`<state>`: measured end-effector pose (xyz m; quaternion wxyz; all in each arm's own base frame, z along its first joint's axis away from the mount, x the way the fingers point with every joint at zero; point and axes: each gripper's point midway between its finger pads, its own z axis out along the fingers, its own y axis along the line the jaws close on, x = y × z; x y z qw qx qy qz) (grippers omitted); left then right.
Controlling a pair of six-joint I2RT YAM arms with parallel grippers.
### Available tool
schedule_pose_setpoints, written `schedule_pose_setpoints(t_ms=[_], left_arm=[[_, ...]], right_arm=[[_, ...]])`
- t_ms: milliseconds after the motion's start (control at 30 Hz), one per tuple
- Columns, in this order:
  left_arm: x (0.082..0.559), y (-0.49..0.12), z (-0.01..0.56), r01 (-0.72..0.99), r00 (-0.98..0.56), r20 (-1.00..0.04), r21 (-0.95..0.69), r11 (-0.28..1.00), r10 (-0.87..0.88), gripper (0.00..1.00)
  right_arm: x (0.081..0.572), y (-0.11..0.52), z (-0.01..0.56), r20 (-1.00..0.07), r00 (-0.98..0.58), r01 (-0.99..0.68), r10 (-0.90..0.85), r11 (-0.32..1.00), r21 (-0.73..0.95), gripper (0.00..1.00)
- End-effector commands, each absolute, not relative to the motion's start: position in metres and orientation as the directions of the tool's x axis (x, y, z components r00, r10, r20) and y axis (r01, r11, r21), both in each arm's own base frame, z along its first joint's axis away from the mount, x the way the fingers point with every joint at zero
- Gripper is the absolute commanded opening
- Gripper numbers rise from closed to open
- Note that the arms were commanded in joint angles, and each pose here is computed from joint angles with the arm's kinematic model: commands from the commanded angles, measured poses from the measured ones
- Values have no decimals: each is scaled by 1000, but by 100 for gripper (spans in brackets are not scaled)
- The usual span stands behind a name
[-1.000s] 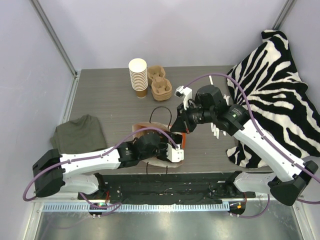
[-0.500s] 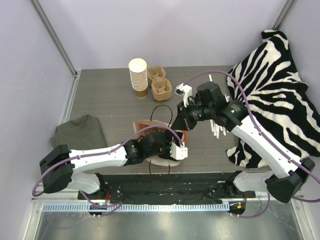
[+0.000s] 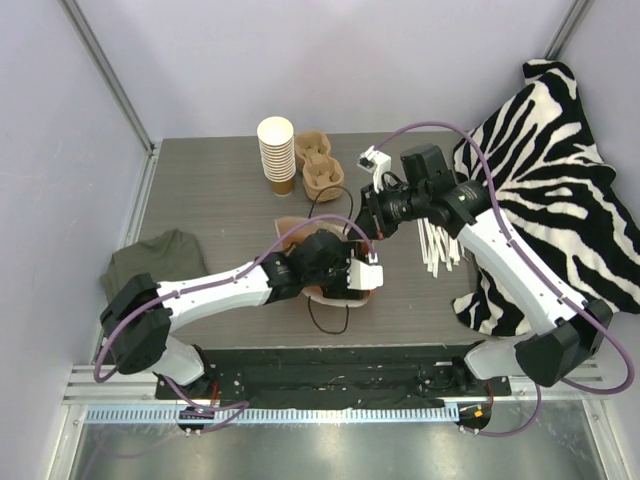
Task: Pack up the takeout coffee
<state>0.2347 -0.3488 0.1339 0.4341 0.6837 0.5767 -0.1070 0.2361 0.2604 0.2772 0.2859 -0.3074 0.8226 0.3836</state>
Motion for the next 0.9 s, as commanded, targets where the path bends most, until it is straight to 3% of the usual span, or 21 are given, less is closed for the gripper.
schedule_pose_setpoints(t_ms=[0, 700, 867], left_arm=[[227, -319, 86, 949, 199, -554, 316, -18, 808, 5], [248, -304, 38, 992, 89, -448, 124, -36, 889, 7], [252, -303, 36, 993, 72, -439, 117, -23, 896, 12]], right_arm=[[239, 256, 280, -674, -676, -712, -297, 499, 494, 1], [267, 249, 264, -636, -683, -716, -360, 504, 484, 1], [269, 245, 263, -628, -685, -715, -368, 506, 483, 1]])
